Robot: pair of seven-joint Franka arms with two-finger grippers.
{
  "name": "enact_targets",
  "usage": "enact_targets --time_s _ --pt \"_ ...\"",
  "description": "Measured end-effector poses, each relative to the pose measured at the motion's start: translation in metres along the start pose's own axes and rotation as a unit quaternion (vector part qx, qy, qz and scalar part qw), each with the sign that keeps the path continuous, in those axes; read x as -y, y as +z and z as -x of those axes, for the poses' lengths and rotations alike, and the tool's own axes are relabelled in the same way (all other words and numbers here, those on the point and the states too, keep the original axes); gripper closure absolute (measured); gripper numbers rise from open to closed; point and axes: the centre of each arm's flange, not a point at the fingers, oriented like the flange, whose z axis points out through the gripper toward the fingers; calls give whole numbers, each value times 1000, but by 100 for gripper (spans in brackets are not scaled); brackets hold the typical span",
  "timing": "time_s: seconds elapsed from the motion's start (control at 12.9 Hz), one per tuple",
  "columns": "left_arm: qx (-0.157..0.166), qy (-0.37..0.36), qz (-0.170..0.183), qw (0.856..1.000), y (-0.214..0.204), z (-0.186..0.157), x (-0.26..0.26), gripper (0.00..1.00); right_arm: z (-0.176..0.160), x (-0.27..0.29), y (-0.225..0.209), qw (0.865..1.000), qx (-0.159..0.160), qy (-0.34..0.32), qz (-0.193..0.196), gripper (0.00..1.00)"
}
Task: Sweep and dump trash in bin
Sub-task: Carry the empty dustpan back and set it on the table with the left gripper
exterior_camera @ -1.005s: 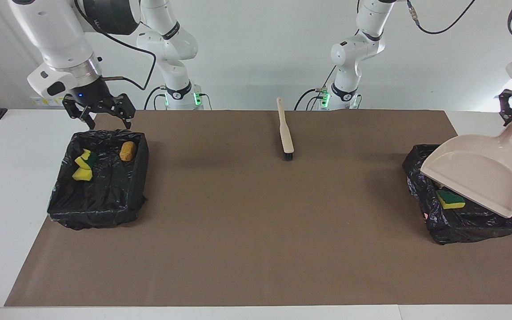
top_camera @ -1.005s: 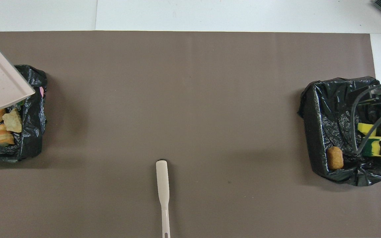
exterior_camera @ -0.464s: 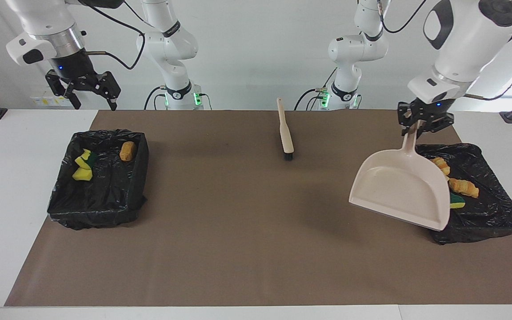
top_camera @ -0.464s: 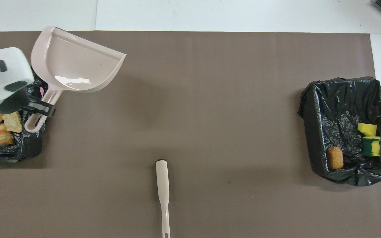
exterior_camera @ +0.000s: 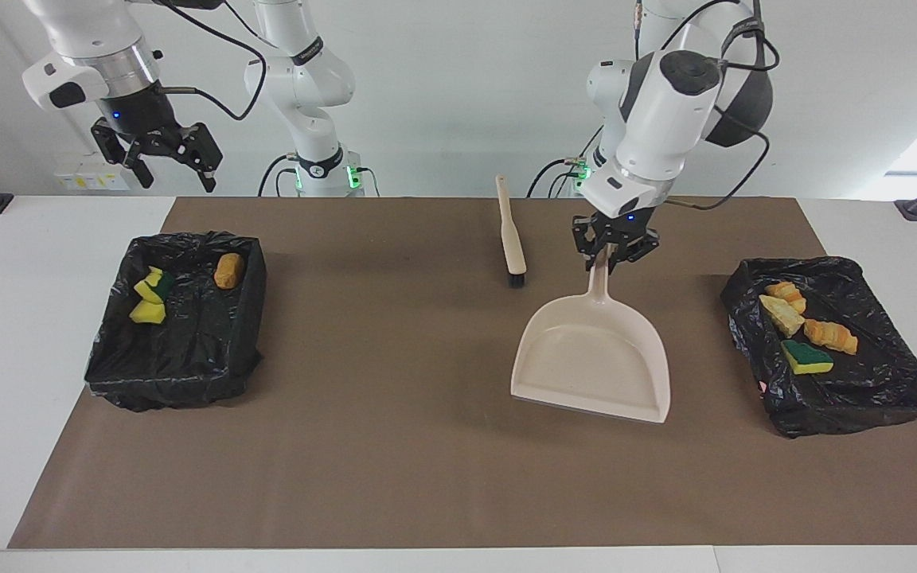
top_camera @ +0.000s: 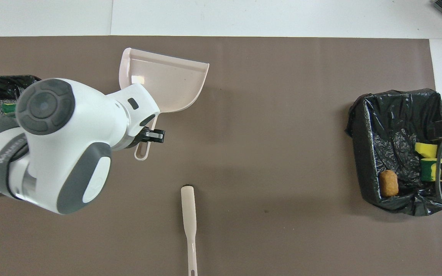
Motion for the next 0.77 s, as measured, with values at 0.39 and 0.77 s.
enact_targets --time_s 0.39,0.77 --pt "8 -18 14 1000 94 -4 -61 69 0 1 0 1000 0 -1 -1 0" --pt "21 -5 11 1000 114 4 -71 69 0 2 0 1000 0 -1 -2 0"
